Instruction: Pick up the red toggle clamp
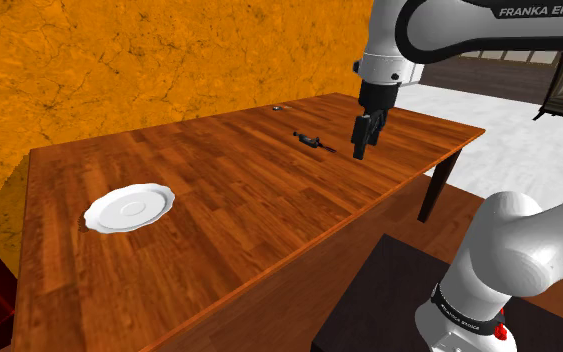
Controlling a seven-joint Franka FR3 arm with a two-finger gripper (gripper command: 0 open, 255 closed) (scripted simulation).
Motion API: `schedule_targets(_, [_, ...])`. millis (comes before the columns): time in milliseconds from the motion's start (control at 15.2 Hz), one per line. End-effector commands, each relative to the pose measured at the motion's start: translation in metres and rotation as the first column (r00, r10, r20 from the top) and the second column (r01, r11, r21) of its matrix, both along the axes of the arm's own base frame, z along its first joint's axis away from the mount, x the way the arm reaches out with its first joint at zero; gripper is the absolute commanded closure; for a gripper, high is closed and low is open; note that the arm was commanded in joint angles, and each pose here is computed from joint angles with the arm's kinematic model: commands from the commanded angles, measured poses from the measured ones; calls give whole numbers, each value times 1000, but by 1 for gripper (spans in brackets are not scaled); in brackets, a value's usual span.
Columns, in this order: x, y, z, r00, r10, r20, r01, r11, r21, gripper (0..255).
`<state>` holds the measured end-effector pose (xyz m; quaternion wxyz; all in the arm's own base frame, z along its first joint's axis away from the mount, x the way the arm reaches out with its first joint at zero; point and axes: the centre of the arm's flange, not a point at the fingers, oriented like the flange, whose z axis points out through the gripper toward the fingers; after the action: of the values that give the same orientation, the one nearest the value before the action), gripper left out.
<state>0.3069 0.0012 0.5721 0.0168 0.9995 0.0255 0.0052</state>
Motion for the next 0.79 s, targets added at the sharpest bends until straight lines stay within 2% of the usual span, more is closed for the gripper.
schedule_targets(0, [0,0,0,1000,0,0,0,1000,0,0])
schedule_targets(726, [90,-106,-41,999,43,31,-44,999,24,0])
